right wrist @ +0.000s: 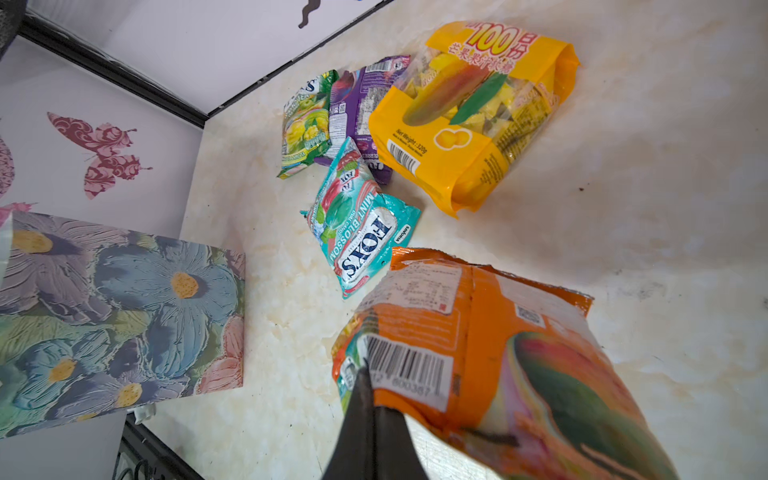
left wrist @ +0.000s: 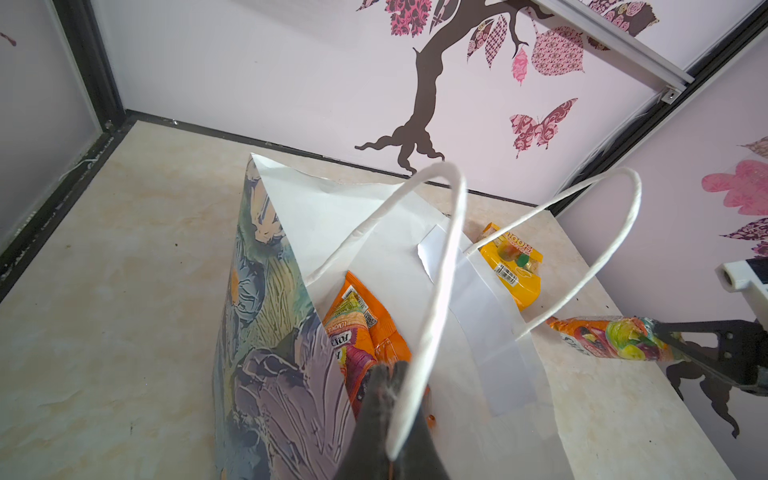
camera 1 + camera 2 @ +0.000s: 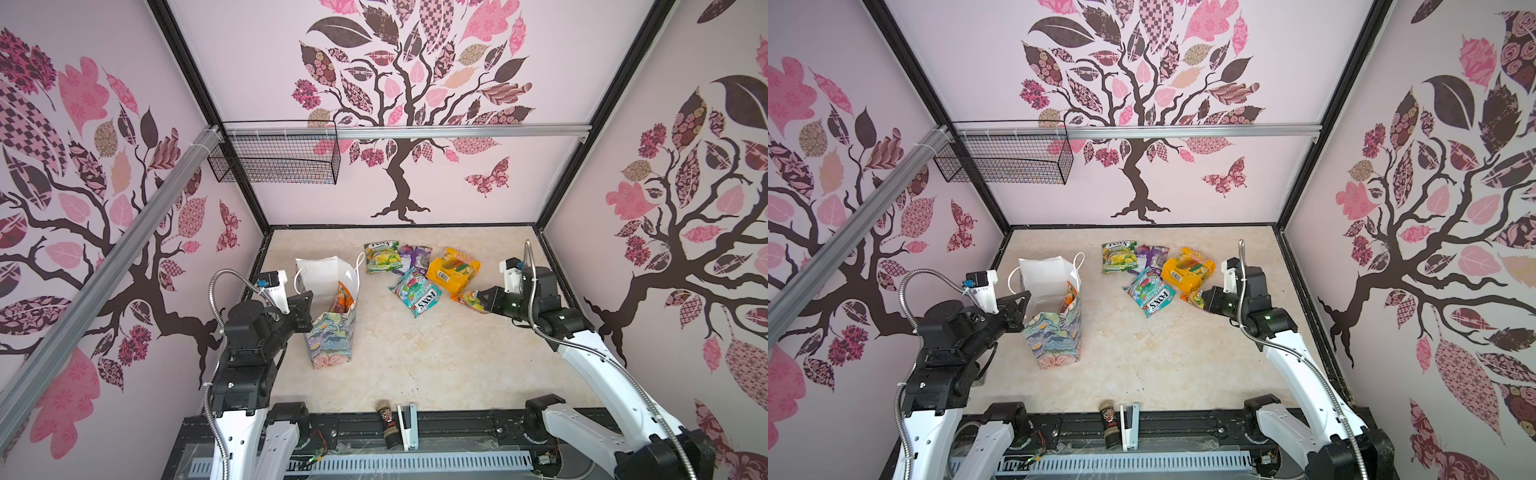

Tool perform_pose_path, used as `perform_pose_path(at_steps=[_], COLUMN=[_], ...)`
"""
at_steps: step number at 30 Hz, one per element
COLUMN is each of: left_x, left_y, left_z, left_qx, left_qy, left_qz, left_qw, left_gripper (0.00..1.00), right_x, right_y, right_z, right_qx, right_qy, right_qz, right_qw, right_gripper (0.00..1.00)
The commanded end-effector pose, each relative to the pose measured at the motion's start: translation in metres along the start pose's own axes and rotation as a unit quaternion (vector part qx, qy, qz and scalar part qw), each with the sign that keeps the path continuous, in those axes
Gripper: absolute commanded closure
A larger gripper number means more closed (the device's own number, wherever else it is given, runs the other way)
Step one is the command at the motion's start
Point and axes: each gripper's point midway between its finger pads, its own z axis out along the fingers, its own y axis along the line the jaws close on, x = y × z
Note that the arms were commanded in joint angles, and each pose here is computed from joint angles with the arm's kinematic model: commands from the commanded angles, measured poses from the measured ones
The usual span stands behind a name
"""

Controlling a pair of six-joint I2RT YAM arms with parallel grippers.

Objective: Place the snacks into the paper bag

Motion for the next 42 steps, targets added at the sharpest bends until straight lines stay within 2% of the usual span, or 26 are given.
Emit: perform_pose_path(at_steps=[1,9,16,21,25,32,42], left_x=[-0.002,-0.001,-0.004,-0.01,-0.013,-0.01,-0.01], left_y=[-0.003,0.0,0.002,0.001,0.001,0.008,0.009], left_z=[-0.002,-0.003,-0.007,-0.013,-0.018,-0.019,-0.02], left_qx=[0.007,-0.002,-0.01,-0.017,-0.025,-0.04,-0.043], left_qy=[-0.01,-0.007,-0.011,-0.018,-0.027,-0.031,-0.039], left_qz=[0.003,0.007,0.015,0.024,0.028,0.031,0.029], left_qw=[1.0,1.0,1.0,0.999,0.999,0.998,0.998], left_gripper=[1.0,1.0,1.0,1.0,1.0,1.0,1.0], right_x=[-0.014,-0.021,-0.037,-0.046,-0.05,-0.032,-0.015], right_y=[0.03,0.081,0.124,0.157,0.187,0.26,0.335], right_z=[-0.01,-0.014,-0.035,-0.055,-0.07,-0.086,-0.096], right_qx=[-0.051,-0.132,-0.188,-0.25,-0.277,-0.322,-0.384], right_qy=[-0.004,0.014,0.003,-0.005,-0.016,0.008,0.03], right_qz=[-0.026,-0.065,-0.086,-0.094,-0.129,-0.208,-0.254], right_qw=[0.998,0.989,0.978,0.964,0.952,0.923,0.887], right_gripper=[1.0,1.0,1.0,1.0,1.0,1.0,1.0])
